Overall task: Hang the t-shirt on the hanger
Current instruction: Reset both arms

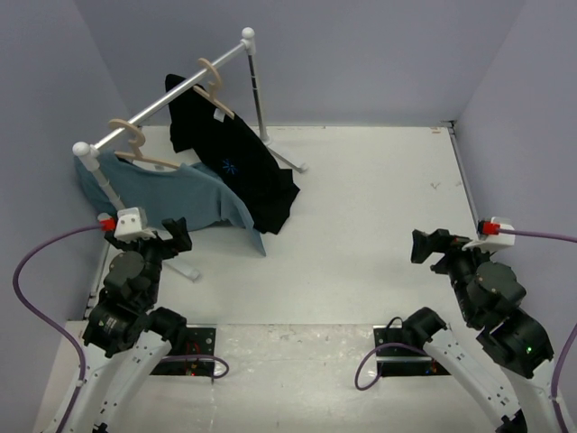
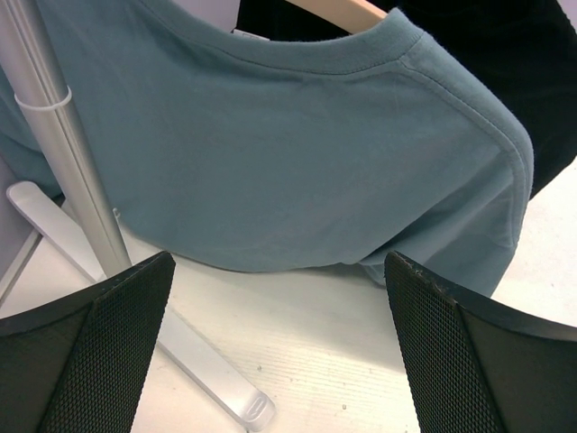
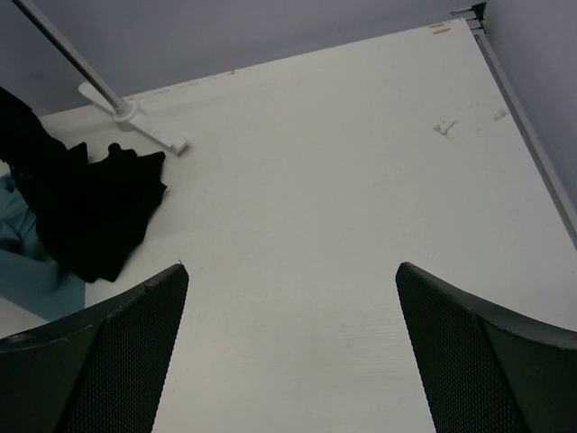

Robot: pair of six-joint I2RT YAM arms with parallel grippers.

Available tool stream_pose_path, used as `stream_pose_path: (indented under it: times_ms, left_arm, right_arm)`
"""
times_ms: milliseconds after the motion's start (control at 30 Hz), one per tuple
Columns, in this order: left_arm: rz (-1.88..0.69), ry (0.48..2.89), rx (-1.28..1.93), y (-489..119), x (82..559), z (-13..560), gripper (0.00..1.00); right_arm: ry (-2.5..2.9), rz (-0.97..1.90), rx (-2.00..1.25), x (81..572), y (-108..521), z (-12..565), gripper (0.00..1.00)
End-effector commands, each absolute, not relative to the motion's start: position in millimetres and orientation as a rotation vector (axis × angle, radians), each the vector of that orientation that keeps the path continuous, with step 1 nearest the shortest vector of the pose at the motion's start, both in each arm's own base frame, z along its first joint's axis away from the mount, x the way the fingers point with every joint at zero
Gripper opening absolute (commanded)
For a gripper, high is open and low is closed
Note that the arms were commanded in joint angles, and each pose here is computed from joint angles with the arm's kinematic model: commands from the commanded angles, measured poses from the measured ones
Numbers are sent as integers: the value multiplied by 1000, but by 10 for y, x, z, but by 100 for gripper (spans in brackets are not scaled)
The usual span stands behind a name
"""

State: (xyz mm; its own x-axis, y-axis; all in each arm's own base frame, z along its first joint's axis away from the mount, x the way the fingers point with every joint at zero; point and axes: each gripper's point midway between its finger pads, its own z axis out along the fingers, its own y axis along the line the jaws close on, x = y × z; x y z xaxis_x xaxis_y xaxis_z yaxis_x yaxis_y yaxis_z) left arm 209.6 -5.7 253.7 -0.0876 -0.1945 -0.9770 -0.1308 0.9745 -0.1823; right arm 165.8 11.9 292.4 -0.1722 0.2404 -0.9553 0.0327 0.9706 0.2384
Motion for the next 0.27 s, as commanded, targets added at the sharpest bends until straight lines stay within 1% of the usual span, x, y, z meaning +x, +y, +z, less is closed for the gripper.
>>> stream_pose_path:
  times_ms: [0, 233]
  left_arm:
    - [-80, 1647, -216, -129, 2154, 2570, 100]
    - [-100, 1654, -180, -193, 2171, 2553, 100]
  right_arm:
    - [1734, 164, 264, 1667, 50, 2889, 99]
    - [1741, 154, 275, 1688, 47, 2841, 99]
